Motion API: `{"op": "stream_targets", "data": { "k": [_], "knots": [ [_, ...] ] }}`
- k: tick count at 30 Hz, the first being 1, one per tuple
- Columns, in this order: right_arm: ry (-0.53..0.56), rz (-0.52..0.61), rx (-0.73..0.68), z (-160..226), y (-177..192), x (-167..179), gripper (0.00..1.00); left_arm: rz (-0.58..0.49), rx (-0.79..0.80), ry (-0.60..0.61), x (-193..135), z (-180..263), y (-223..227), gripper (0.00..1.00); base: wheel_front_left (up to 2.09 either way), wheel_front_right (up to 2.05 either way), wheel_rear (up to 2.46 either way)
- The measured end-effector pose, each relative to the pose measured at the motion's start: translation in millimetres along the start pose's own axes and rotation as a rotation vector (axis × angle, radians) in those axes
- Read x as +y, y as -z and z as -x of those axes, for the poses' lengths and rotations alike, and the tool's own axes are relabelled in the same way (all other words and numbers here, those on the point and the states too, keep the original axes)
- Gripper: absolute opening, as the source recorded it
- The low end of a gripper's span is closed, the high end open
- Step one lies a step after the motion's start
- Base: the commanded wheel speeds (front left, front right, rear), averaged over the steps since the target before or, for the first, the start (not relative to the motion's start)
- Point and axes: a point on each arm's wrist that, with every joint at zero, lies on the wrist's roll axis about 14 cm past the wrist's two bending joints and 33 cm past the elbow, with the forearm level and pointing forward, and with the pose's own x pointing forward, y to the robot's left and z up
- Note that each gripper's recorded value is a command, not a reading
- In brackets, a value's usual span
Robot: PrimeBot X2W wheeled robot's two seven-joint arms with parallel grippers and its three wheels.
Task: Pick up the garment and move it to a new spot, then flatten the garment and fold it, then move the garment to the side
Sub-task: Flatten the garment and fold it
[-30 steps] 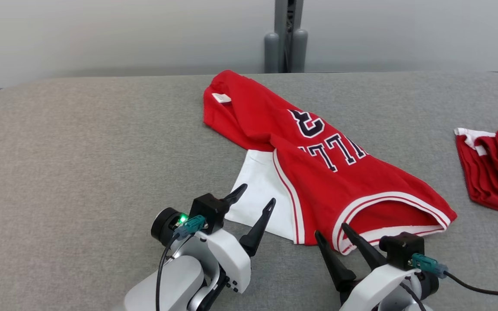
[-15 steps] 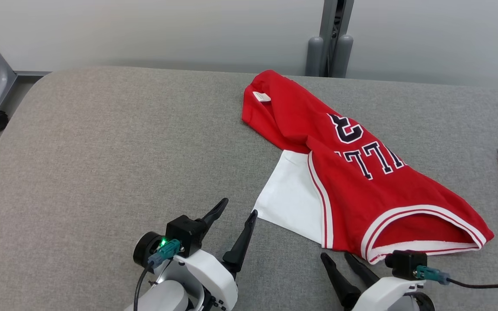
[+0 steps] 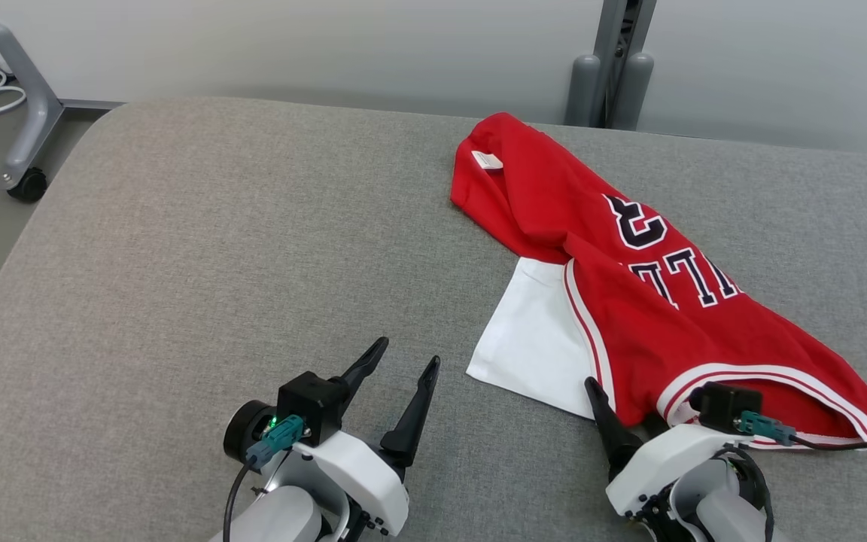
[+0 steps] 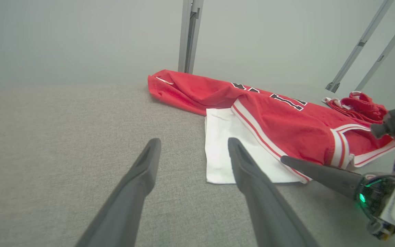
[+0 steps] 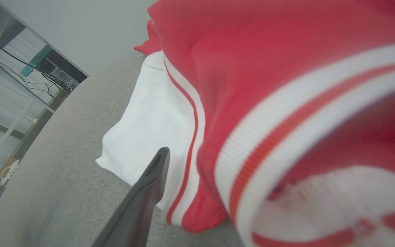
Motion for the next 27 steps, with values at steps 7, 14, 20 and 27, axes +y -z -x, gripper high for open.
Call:
{"op": "stream_targets", "data": {
  "k": [7,14,20,27],
  "knots": [
    [0.003,0.062,0.025,4.1,6.2,-3.7,0.0,0.013,-0.002,-0.001,-0.5,-3.5,0.8,1.0,0.0,0.0,0.0],
    [0.062,0.059,0.051,27.3,10.8,-26.3,0.0,0.023,0.002,0.051,-17.5,-15.2,3.2,1.0,0.0,0.0,0.0],
    [0.178,0.083,0.087,71.4,-1.3,-82.8,0.0,0.024,0.009,0.106,-33.8,-26.0,5.9,1.0,0.0,0.0,0.0],
    [0.278,0.13,0.198,128.7,-8.6,-129.2,0.0,0.026,0.007,0.152,-48.8,-35.1,5.3,1.0,0.0,0.0,0.0]
  ]
}}
